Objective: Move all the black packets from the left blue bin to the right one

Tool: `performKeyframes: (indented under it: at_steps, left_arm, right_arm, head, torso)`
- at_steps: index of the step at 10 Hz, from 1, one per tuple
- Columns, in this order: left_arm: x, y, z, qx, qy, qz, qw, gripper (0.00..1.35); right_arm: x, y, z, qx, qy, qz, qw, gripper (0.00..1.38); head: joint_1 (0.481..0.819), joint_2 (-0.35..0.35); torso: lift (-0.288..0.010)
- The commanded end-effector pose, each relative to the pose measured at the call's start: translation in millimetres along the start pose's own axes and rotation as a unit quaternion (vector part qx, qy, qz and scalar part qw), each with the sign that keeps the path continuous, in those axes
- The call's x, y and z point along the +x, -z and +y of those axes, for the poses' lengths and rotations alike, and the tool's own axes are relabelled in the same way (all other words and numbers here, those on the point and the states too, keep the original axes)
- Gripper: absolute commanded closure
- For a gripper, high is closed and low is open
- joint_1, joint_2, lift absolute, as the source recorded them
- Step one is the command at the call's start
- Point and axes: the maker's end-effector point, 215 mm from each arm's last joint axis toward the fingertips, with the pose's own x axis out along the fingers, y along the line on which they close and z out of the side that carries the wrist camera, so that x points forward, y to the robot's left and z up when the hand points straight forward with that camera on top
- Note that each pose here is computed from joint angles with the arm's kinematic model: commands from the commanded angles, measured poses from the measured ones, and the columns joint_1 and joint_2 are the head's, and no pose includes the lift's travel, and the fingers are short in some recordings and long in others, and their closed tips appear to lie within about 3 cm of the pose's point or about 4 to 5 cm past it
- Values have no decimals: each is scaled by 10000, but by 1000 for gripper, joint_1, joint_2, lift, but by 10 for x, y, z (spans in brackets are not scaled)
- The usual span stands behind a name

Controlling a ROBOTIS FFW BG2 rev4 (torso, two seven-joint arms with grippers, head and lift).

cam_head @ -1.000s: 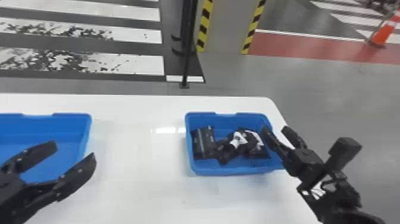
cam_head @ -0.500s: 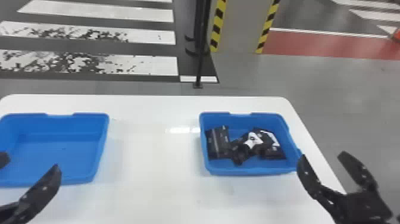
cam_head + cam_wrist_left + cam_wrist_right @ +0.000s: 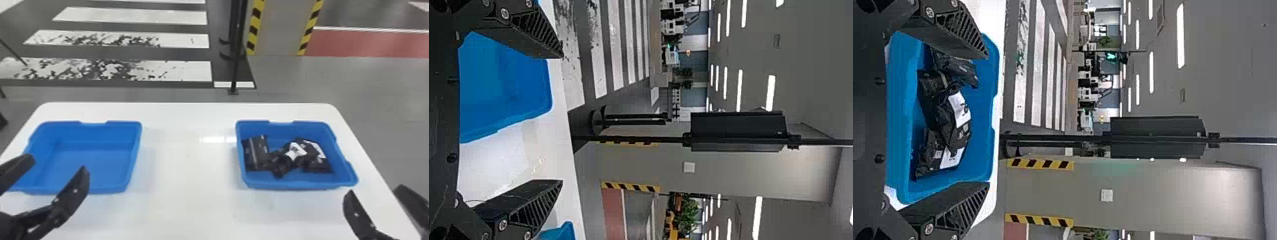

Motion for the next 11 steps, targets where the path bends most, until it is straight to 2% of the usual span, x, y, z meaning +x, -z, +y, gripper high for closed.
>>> performKeyframes:
  at_steps: [1,5,11]
  left_arm:
    - [13,-12,-56,-42,78,-28,10000,154]
    - [24,-12,-183,-249,202,-74,9995,153]
    - [29,38,-207,-322,231,3,9992,154]
  right_arm:
    - [54,35,43,142,-19,-37,9999,127]
    - [134,103,139,413,-86,-82,9991,128]
    - [167,118,136,506,-96,-115,9986,144]
  head:
    - [695,-59]
    - [695,-65]
    - [695,-66]
  torso:
    - [-139]
    - [-139]
    - [-139]
